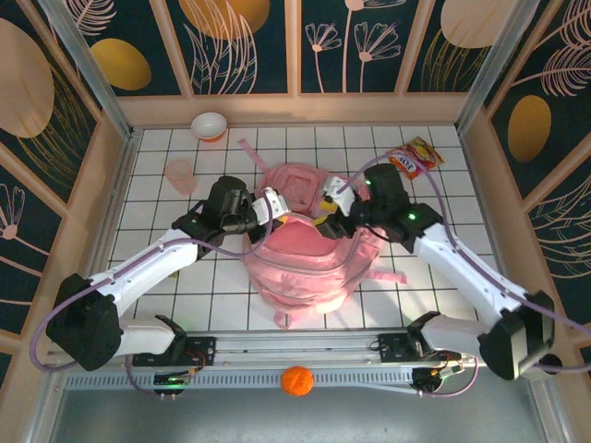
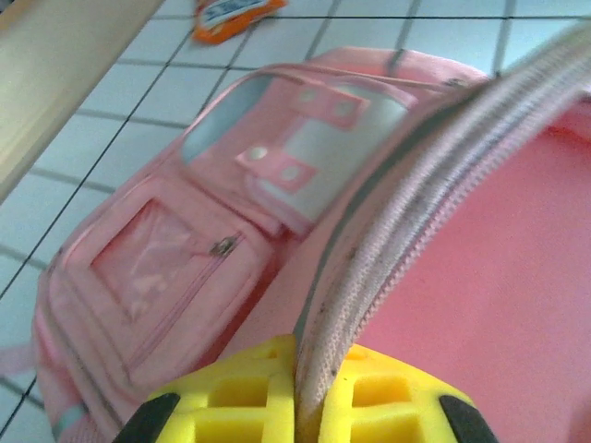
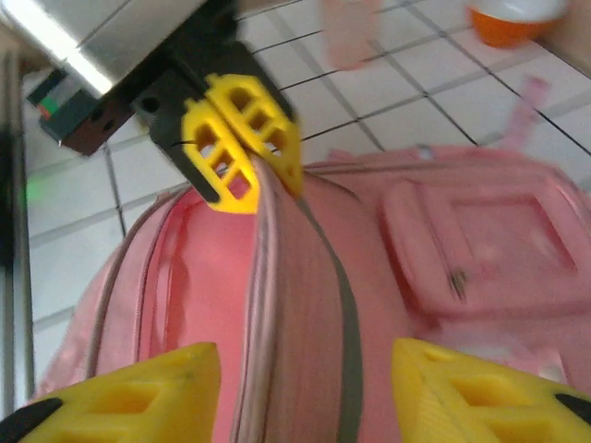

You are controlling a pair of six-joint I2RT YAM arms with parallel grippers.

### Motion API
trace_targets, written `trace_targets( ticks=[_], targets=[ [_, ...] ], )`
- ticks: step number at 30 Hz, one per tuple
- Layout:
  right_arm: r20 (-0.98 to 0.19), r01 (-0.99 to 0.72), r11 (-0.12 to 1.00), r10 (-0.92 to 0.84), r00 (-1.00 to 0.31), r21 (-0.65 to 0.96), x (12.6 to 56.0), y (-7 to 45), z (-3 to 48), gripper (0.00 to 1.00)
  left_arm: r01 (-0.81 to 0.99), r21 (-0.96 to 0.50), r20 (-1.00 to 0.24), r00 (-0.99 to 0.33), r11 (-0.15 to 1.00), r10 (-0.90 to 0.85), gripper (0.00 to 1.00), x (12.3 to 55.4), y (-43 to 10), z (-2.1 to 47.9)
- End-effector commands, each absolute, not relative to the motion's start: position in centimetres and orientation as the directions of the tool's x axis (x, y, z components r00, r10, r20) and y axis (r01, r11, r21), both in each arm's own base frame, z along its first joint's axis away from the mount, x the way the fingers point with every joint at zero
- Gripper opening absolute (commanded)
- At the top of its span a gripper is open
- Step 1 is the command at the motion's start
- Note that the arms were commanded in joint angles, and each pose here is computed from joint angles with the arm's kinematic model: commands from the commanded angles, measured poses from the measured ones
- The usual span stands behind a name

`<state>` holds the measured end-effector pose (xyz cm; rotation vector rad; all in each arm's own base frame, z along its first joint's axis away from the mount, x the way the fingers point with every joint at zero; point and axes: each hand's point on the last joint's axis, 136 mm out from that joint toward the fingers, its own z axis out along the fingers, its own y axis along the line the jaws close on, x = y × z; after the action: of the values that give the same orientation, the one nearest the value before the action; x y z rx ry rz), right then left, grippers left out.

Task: Pack the student bag

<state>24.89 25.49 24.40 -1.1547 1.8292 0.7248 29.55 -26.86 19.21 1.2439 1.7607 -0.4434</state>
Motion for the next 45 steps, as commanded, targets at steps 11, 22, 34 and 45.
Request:
trace_targets(
  ticks=[11,22,34,45],
  targets=[
    [-0.726,-0.434,0.767,0.059,-0.686,0.472,26.8,20.5,22.6,0.6,0.607,-0.054,-0.91,-0.356,0.793,0.21,0.0,34.8,-22.6,22.4],
    [-0.896,-0.721,0.675,-0.21,-0.39,0.156,27.0,26.3,25.6,0.65,0.75,0.02,-0.929,-0.231,0.661,0.29,0.0,33.7,-24.9,24.4],
    [-0.865,-0.855,0.516,-0.451,-0.219,-0.053,31.9,32.3,22.8,0.6,0.831,0.063,-0.936,-0.142,0.552,0.321,0.01,32.3,-26.2,26.1],
    [-0.892,-0.779,0.61,-0.261,-0.368,0.142,32.9,28.8,24.0,0.0,0.396,-0.098,-0.875,-0.471,0.913,0.11,0.81,34.9,-15.8,24.7]
  ],
)
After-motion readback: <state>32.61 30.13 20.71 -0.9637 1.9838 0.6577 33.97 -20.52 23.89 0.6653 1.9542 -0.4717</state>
